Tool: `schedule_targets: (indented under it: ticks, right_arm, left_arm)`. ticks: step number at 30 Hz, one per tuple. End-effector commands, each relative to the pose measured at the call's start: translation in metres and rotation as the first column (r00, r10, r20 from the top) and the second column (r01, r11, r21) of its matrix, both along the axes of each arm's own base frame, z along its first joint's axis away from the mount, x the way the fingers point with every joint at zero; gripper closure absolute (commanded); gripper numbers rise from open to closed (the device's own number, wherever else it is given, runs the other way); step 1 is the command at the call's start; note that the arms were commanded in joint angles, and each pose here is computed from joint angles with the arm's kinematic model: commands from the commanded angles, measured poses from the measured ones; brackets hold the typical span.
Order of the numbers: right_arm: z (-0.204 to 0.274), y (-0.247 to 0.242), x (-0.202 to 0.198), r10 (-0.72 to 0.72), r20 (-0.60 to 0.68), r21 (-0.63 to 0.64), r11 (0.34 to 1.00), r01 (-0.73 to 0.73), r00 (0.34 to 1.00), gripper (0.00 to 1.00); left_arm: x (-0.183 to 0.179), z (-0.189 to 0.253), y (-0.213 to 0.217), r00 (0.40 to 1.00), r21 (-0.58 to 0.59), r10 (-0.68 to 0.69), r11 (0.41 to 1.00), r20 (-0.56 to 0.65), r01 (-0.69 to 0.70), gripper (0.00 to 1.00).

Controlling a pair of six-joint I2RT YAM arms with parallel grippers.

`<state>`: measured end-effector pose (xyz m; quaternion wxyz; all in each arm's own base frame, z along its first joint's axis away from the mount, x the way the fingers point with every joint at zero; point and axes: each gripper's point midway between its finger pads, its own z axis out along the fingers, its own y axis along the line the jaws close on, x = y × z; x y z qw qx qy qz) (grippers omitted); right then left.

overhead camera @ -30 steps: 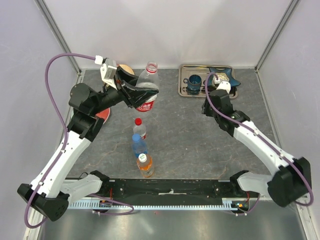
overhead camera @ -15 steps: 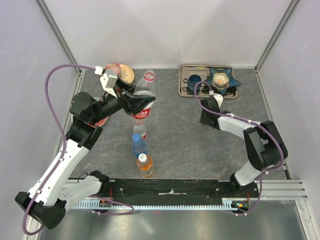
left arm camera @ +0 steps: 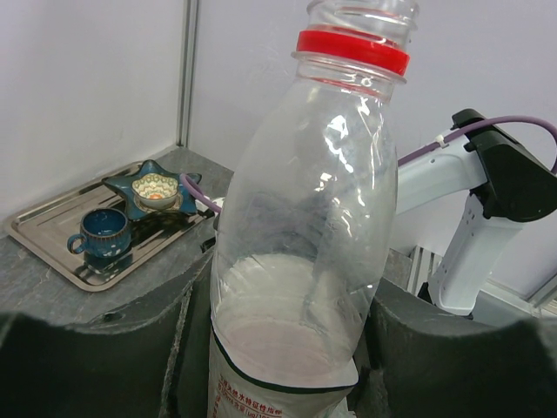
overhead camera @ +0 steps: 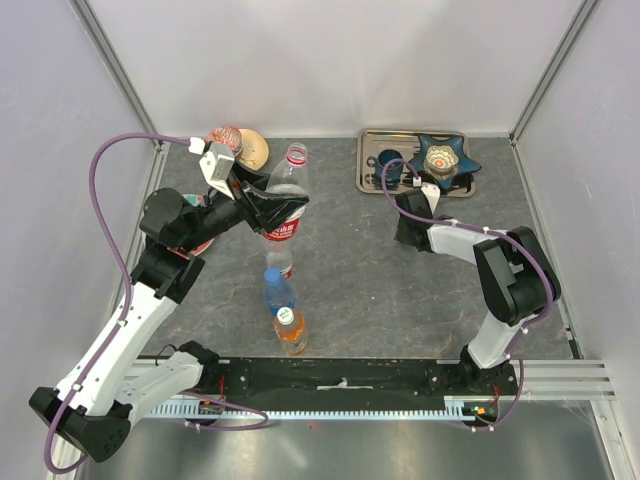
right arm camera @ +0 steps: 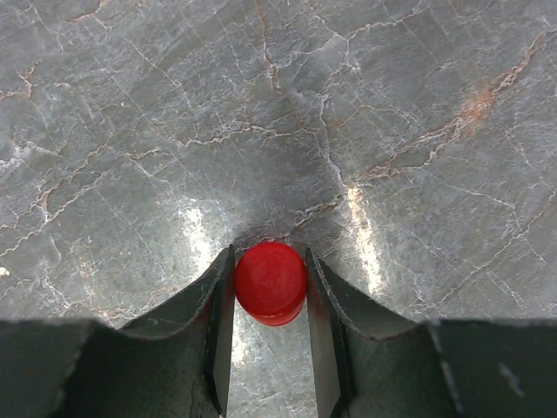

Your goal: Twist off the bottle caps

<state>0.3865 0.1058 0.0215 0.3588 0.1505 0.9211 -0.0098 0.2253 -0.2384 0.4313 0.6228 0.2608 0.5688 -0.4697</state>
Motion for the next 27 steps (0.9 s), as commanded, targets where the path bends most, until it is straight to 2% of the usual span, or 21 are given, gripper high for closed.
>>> schedule_targets:
  ticks: [1, 5, 10, 12, 14, 16, 18, 19, 21, 22, 24, 25, 26, 27]
  right_arm:
    - [-0.013, -0.003, -0.007, 0.011, -0.055, -0.032, 0.999, -0.013, 0.998, 0.61]
    - [-0.017, -0.004, -0.012, 0.007, -0.068, -0.028, 1.000, -0.009, 0.998, 0.48]
    - [0.001, 0.000, -0.011, -0.011, -0.029, 0.016, 1.000, 0.012, 1.000, 0.38]
    - [0.038, 0.004, -0.001, -0.022, 0.040, 0.050, 0.999, 0.020, 0.999, 0.32]
    - [0.101, 0.012, 0.017, -0.033, 0.168, 0.114, 0.993, 0.014, 0.985, 0.30]
    - [0.159, 0.014, 0.017, -0.036, 0.258, 0.158, 0.987, -0.005, 0.965, 0.28]
    - [0.221, 0.023, 0.018, -0.021, 0.371, 0.211, 0.975, -0.062, 0.929, 0.28]
    - [0.263, 0.025, 0.008, -0.021, 0.459, 0.249, 0.963, -0.105, 0.888, 0.28]
    - [0.316, 0.041, -0.007, 0.022, 0.586, 0.283, 0.931, -0.230, 0.810, 0.28]
    - [0.353, 0.051, -0.029, 0.062, 0.664, 0.298, 0.892, -0.340, 0.745, 0.29]
    - [0.386, 0.072, -0.055, 0.114, 0.743, 0.282, 0.840, -0.463, 0.660, 0.28]
    - [0.405, 0.083, -0.076, 0.161, 0.776, 0.274, 0.785, -0.556, 0.610, 0.27]
    - [0.421, 0.089, -0.087, 0.172, 0.798, 0.270, 0.755, -0.598, 0.577, 0.25]
    - [0.429, 0.096, -0.096, 0.200, 0.809, 0.264, 0.716, -0.646, 0.552, 0.12]
  left_arm:
    - [0.001, 0.008, 0.003, 0.998, 0.001, 0.024, 1.000, 0.059, -0.024, 0.49]
    - [0.000, 0.006, 0.002, 0.998, 0.000, 0.018, 1.000, 0.053, -0.018, 0.49]
    - [0.001, 0.002, 0.002, 0.999, 0.003, 0.017, 1.000, 0.044, -0.018, 0.48]
    - [0.003, 0.002, 0.003, 0.999, 0.006, 0.026, 1.000, 0.046, -0.027, 0.48]
    - [0.006, 0.002, 0.003, 0.998, 0.011, 0.040, 0.999, 0.049, -0.041, 0.48]
    - [0.009, 0.004, 0.002, 0.998, 0.014, 0.044, 0.999, 0.047, -0.045, 0.47]
    - [0.012, 0.007, 0.000, 0.998, 0.019, 0.038, 0.999, 0.045, -0.039, 0.47]
    - [0.016, 0.004, -0.004, 0.999, 0.027, 0.029, 0.999, 0.033, -0.030, 0.46]
    - [0.015, 0.007, -0.009, 1.000, 0.025, -0.004, 1.000, 0.023, 0.004, 0.45]
    - [0.021, 0.002, -0.014, 1.000, 0.032, -0.018, 0.999, 0.003, 0.018, 0.45]
    - [0.019, 0.000, -0.022, 0.997, 0.029, -0.072, 0.997, -0.025, 0.072, 0.43]
    - [0.023, -0.006, -0.028, 0.994, 0.033, -0.096, 0.995, -0.047, 0.097, 0.43]
    - [0.019, -0.011, -0.035, 0.985, 0.039, -0.155, 0.987, -0.075, 0.158, 0.43]
    - [0.017, -0.007, -0.039, 0.980, 0.039, -0.184, 0.981, -0.077, 0.188, 0.43]
